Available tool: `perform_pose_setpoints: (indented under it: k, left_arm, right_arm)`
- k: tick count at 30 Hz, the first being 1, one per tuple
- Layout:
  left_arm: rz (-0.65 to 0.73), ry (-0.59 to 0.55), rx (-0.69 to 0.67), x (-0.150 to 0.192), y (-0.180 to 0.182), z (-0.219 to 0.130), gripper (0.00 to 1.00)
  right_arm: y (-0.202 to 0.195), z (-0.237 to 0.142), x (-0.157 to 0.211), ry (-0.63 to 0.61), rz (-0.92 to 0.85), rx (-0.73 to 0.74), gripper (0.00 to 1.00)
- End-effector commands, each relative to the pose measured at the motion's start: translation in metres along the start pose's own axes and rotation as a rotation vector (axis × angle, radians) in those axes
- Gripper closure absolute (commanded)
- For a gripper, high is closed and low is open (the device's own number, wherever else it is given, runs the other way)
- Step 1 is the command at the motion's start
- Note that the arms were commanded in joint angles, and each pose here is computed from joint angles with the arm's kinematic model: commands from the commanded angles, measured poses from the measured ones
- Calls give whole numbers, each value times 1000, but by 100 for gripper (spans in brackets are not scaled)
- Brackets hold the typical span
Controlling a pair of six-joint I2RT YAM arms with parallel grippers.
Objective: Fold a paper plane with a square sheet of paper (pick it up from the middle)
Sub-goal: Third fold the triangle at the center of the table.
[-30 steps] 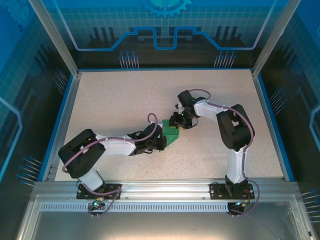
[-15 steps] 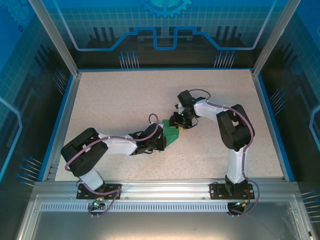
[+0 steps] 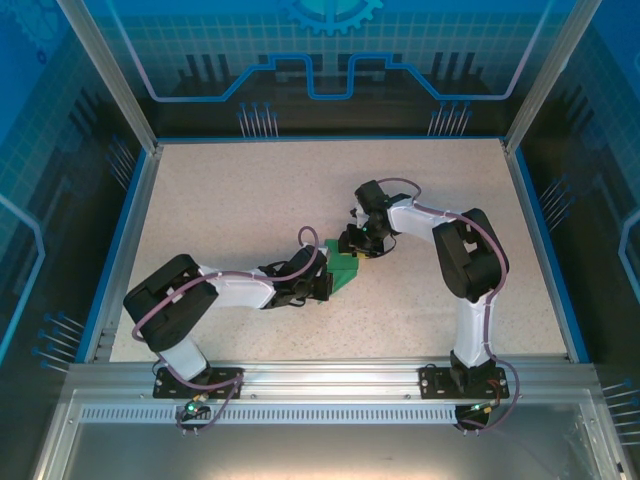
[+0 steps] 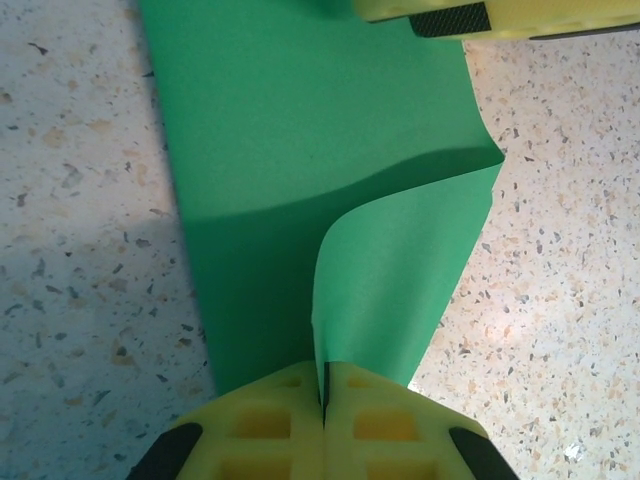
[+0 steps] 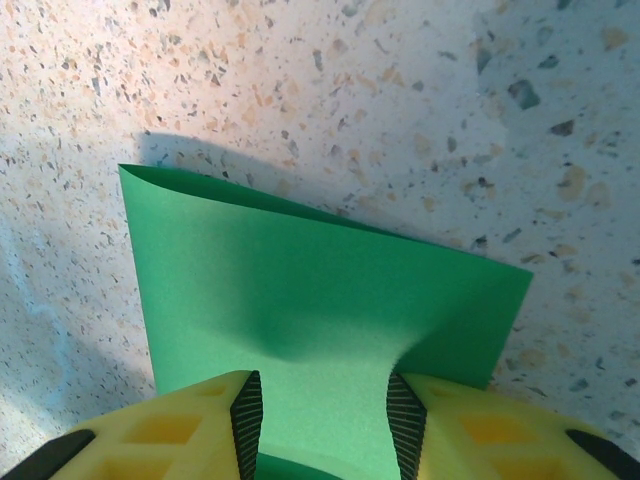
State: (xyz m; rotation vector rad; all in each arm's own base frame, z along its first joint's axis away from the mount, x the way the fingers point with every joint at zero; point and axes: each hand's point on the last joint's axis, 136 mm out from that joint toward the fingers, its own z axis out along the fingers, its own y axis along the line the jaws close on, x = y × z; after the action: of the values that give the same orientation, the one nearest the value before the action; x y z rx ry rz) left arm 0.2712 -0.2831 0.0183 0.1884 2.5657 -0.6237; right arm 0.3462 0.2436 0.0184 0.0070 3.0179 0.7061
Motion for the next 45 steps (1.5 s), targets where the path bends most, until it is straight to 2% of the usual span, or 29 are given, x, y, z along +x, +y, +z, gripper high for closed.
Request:
perform_pose_setpoints:
  k: [1, 10, 24, 45]
  left_arm:
    - [30, -6, -14, -8, 0, 2, 93]
    - [33, 13, -10, -5, -1, 5, 94]
    - [-55, 24, 55, -1, -10, 0, 92]
    - [-114, 36, 49, 5, -6, -1, 92]
  right_arm:
    - [-13, 15, 13, 60, 5, 57, 58]
    - [-12, 15, 13, 62, 7, 55, 58]
    - [-13, 16, 12, 63, 10, 57, 58]
    - [-14, 18, 12, 68, 18, 61, 58]
